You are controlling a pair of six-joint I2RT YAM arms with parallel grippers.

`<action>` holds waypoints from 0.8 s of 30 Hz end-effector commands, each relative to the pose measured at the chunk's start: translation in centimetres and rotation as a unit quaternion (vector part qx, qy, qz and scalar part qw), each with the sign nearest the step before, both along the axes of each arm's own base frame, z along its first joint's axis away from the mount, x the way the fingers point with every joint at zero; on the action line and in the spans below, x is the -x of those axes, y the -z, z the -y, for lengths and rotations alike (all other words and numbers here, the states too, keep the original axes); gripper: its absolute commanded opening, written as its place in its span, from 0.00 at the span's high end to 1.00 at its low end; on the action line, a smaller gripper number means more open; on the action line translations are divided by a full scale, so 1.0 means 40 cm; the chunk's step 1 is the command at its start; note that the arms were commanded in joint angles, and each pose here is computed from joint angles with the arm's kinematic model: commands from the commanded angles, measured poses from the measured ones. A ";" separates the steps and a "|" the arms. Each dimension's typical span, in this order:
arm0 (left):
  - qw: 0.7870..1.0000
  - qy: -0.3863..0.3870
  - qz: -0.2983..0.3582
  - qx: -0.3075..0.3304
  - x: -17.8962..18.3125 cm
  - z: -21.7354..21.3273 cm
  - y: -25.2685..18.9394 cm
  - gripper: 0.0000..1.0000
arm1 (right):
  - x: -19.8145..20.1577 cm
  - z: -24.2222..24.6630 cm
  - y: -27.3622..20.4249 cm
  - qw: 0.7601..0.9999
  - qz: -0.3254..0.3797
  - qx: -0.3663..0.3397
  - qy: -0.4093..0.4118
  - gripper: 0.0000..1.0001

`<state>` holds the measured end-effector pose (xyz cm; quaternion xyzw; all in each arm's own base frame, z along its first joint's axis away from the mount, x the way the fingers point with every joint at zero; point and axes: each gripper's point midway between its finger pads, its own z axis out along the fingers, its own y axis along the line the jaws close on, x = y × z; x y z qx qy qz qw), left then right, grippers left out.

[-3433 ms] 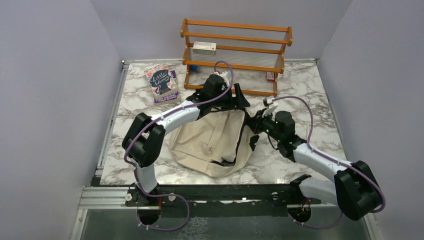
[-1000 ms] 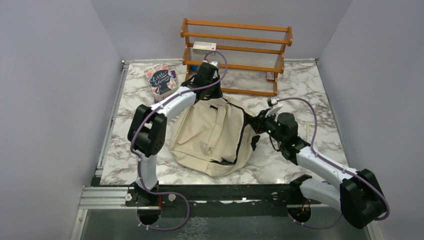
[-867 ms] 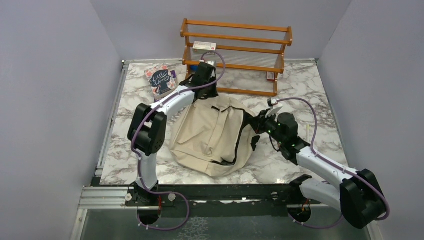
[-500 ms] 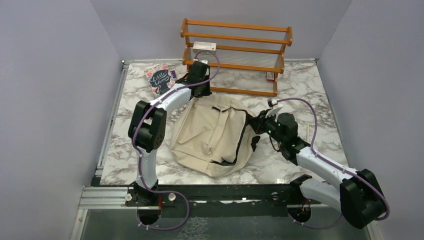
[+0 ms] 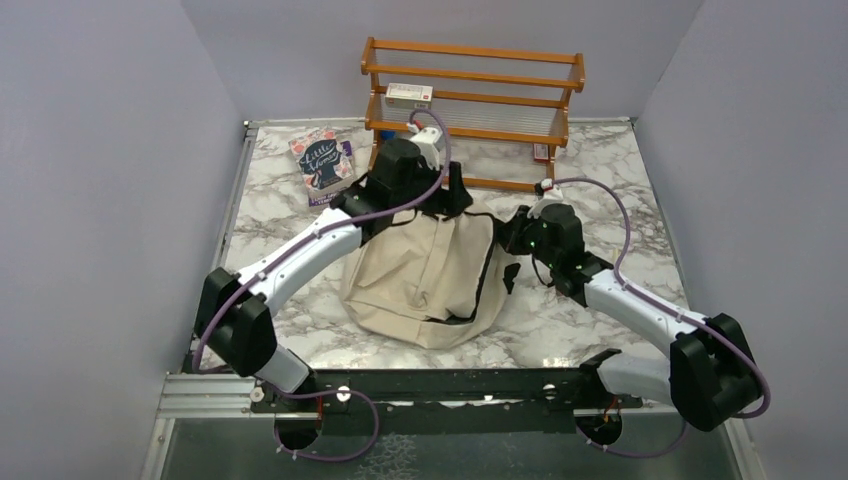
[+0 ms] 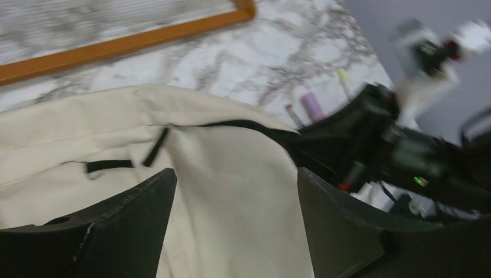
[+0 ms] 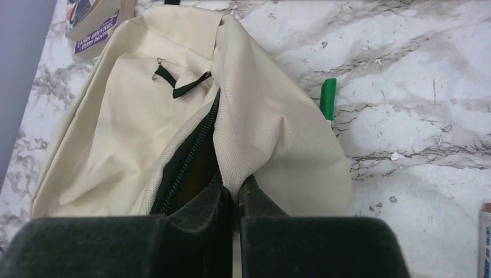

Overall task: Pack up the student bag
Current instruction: Unzip the student bag at the center of the board, then adjust the student bag at the center of the board.

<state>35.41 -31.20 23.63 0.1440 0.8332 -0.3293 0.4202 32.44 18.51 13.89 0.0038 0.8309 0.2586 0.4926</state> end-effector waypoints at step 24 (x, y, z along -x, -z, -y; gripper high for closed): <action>0.980 0.111 0.022 -0.164 0.284 0.167 0.214 0.11 | -0.005 -0.019 -0.006 0.996 -0.047 -0.063 0.033 1.00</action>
